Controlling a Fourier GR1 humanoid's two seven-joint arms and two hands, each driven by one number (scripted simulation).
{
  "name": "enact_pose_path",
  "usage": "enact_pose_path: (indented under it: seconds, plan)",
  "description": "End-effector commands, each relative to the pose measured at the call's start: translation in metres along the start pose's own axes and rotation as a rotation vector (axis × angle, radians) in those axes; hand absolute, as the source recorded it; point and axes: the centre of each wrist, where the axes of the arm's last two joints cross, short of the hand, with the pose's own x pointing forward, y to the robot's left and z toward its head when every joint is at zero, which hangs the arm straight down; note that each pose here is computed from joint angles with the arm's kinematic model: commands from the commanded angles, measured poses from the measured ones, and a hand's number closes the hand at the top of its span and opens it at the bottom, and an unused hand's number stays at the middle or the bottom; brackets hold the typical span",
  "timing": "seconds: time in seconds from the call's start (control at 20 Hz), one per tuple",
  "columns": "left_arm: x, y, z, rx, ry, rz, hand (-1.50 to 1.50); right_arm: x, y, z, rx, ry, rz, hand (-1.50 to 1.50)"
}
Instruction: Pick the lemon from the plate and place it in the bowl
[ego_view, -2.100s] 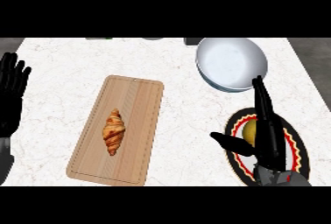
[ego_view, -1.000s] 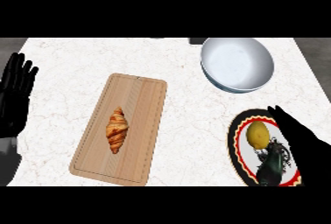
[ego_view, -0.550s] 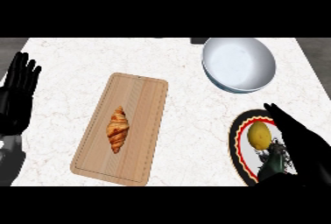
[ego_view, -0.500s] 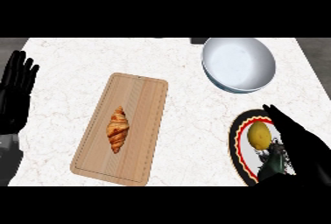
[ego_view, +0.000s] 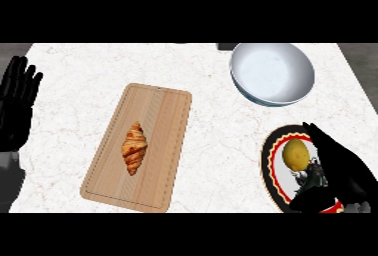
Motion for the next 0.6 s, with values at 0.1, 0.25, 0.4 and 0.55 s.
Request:
enact_pose_path:
  seconds: [0.1, 0.25, 0.4, 0.55]
  plan:
    - [-0.003, -0.018, 0.005, 0.015, 0.009, 0.000, 0.00, -0.012, 0.014, -0.010, -0.007, 0.007, 0.006, -1.50]
    - [0.005, -0.006, 0.003, 0.005, 0.003, 0.002, 0.00, -0.031, 0.013, -0.032, -0.014, -0.026, -0.006, -1.50]
    - [-0.008, -0.005, 0.003, 0.011, -0.010, -0.003, 0.00, -0.015, 0.007, -0.036, 0.001, -0.054, -0.013, -1.50]
    - [-0.015, -0.005, 0.014, -0.007, 0.002, -0.015, 0.00, -0.020, 0.023, -0.033, 0.005, -0.050, 0.024, -1.50]
